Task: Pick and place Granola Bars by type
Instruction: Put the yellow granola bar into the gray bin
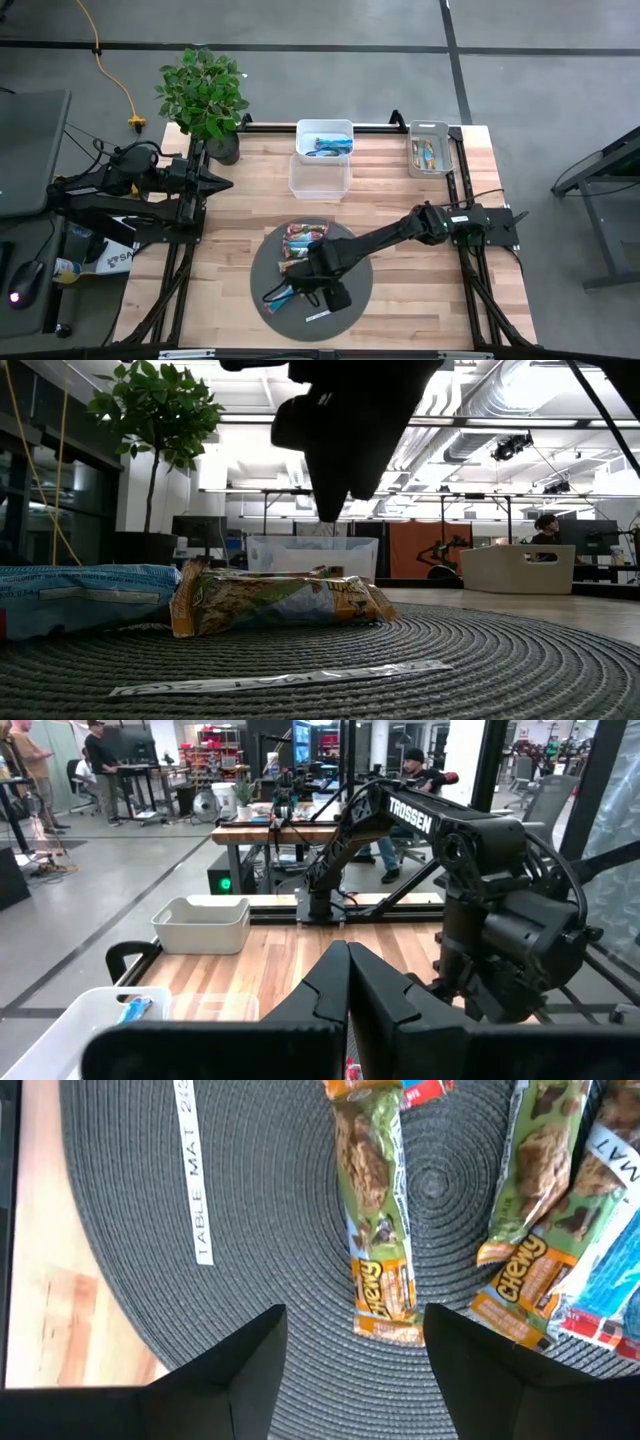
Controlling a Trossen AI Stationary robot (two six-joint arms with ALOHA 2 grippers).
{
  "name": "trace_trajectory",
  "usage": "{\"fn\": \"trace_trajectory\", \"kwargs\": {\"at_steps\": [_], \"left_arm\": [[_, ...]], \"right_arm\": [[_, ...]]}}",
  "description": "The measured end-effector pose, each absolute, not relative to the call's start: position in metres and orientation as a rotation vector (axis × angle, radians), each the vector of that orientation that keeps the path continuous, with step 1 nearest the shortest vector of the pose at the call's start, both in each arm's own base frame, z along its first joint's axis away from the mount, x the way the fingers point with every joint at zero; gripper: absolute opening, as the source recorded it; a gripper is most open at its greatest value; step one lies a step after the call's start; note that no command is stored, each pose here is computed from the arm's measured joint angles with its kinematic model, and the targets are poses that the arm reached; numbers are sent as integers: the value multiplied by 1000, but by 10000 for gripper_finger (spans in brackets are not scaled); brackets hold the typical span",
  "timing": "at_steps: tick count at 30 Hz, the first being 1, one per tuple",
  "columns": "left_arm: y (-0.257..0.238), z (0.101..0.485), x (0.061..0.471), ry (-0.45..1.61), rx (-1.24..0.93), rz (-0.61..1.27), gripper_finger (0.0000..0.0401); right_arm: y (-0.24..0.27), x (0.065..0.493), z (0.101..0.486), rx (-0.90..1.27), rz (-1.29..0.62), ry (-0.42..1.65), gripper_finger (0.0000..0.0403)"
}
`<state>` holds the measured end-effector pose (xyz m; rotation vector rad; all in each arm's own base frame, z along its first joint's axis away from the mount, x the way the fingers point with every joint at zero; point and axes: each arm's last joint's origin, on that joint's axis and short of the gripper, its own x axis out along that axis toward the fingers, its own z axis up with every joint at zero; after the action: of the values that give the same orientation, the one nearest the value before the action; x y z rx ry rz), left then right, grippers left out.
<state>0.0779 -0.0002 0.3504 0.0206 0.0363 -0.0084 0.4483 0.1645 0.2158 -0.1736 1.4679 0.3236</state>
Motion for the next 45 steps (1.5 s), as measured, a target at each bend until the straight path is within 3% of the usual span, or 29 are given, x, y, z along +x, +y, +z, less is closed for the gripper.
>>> {"fn": "trace_trajectory", "kwargs": {"at_steps": [11,20,40,45], "left_arm": [[0,350,78,37,20,-8,1],[0,350,78,37,21,-8,1],[0,350,78,37,20,-8,1],[0,350,78,37,20,-8,1]], "right_arm": [[163,441,220,-134,346,1527,220],[161,446,250,-131,298,1334,220],[166,451,252,-159,206,1248,220],[158,450,278,-192,216,1143,220]]}}
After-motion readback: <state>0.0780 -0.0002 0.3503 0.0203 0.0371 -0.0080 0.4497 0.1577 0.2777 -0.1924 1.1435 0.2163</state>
